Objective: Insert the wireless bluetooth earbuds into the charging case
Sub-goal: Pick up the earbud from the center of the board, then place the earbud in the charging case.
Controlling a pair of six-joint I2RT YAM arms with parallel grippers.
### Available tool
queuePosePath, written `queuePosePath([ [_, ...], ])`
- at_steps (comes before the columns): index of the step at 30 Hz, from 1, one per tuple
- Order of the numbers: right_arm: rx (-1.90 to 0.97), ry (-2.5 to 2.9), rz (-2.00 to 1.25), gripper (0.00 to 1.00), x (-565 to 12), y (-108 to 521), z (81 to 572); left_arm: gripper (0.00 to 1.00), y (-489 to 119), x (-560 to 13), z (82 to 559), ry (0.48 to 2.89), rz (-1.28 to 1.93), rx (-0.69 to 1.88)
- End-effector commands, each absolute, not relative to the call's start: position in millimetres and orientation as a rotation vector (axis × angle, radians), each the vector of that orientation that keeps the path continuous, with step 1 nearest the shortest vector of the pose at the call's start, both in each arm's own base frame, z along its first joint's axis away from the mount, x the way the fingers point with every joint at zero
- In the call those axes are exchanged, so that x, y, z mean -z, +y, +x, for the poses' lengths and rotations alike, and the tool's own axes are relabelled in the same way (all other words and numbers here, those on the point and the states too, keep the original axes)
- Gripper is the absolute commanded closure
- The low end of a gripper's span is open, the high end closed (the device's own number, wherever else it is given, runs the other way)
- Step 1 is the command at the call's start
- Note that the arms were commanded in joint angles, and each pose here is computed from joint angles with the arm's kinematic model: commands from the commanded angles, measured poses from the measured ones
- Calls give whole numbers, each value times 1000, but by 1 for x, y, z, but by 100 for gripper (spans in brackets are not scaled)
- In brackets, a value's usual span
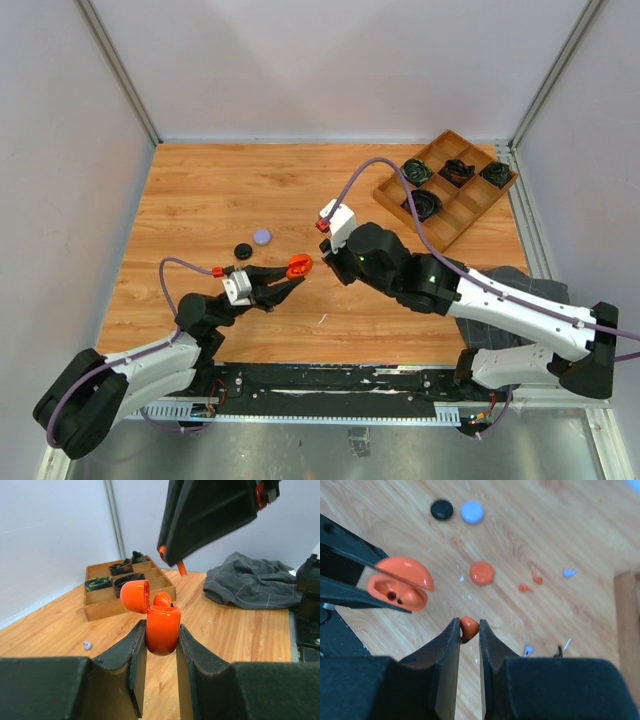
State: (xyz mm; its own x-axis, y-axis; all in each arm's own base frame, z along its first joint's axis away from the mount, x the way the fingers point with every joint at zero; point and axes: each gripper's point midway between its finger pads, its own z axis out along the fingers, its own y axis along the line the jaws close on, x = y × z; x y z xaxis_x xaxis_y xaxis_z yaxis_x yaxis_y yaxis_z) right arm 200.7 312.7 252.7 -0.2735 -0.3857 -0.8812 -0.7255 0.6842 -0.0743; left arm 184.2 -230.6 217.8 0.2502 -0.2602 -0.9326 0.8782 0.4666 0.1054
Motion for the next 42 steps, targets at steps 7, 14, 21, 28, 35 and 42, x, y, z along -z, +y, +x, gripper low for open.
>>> queuePosePath([
  [7, -479, 1547, -937, 85, -315, 342, 185, 100, -231, -224, 166, 981, 759, 943],
  [14, -495, 1467, -1004, 85, -314, 362, 170, 100, -233, -230, 163, 986, 741, 994],
  [21, -475, 1426, -1070, 85, -303, 374, 159, 100, -234, -237, 163, 992, 715, 1031],
  [28, -430, 1409, -1096, 85, -293, 380, 155, 100, -233, -240, 162, 994, 695, 1055],
  [35, -370, 1414, -1112, 85, -282, 381, 158, 100, -232, -244, 159, 979, 684, 1069],
  [42, -352, 1414, -1117, 85, -278, 380, 158, 100, -232, -245, 157, 973, 681, 1079],
])
